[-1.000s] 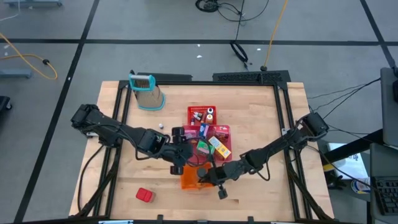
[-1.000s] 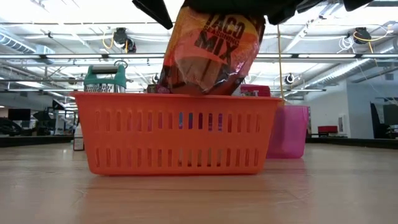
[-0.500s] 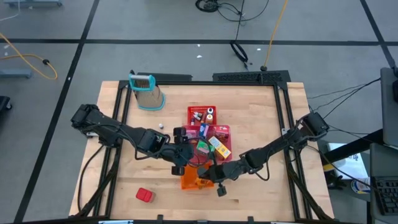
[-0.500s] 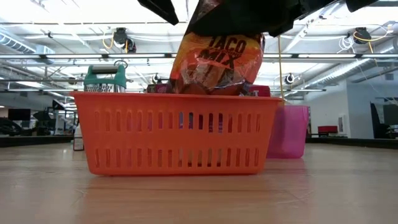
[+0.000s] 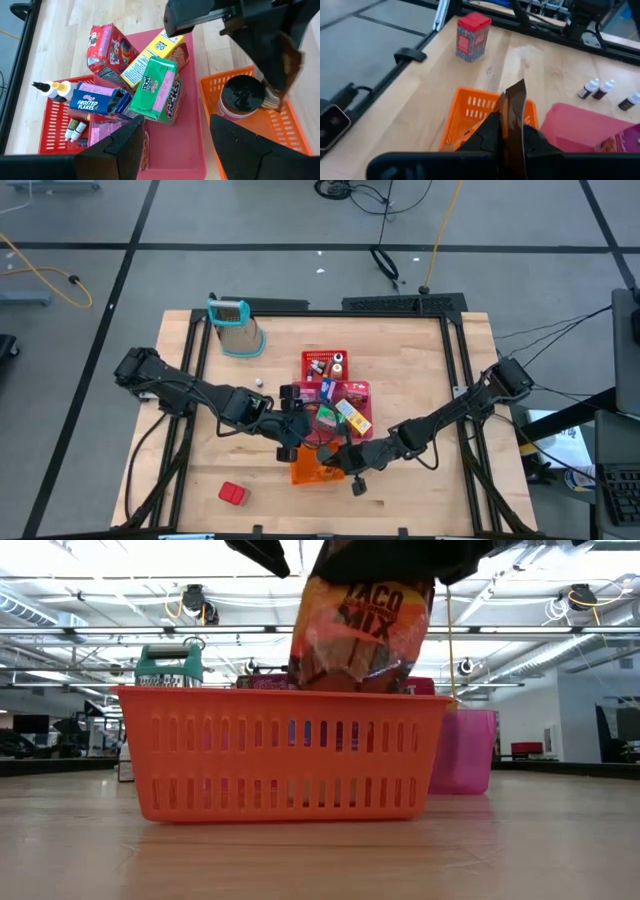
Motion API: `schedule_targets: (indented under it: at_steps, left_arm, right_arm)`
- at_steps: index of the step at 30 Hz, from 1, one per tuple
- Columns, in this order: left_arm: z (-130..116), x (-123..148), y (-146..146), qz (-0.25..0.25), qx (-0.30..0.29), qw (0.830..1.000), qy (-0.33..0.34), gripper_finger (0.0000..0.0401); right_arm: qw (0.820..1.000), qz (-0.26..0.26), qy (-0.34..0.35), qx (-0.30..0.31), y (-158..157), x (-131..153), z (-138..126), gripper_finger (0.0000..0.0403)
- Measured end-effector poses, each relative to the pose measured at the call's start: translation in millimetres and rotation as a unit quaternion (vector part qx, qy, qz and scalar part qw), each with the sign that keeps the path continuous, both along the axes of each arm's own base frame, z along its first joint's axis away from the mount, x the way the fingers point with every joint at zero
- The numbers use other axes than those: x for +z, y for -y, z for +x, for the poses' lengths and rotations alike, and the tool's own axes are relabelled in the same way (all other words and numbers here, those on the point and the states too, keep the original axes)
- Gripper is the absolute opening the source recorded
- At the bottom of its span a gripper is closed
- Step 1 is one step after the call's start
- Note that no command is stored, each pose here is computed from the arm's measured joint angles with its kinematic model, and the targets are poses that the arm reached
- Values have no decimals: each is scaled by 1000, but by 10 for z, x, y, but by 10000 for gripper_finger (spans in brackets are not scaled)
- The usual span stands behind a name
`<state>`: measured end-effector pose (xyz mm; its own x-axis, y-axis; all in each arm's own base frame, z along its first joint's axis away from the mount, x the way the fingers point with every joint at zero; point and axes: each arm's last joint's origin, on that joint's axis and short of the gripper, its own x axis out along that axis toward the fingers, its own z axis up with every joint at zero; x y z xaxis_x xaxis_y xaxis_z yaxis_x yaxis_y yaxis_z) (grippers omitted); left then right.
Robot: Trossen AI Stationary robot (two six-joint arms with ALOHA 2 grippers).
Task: Pick & Place Kitchen Items
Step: Put the orange seasoning pack into the orange bin, then put the red seasoning can into the orange bin
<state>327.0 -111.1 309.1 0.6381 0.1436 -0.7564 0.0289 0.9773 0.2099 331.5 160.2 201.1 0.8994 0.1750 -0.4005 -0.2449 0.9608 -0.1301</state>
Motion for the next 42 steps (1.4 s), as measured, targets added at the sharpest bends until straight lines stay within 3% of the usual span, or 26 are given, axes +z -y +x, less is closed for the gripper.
schedule_targets:
  at_steps: [18, 32, 42]
  left_arm:
    - [0, 0, 0, 0, 0, 1000, 0, 225]
    - [12, 10, 5, -4, 1, 1000, 8, 225]
    - [87, 76, 32, -23, 1, 998, 59, 225]
  right_arm:
    - [1000, 12, -15, 21, -13, -45, -29, 4]
    - [1000, 12, -15, 12, 14, -149, 38, 83]
    - [999, 30, -6, 33, -76, 183, -183, 104]
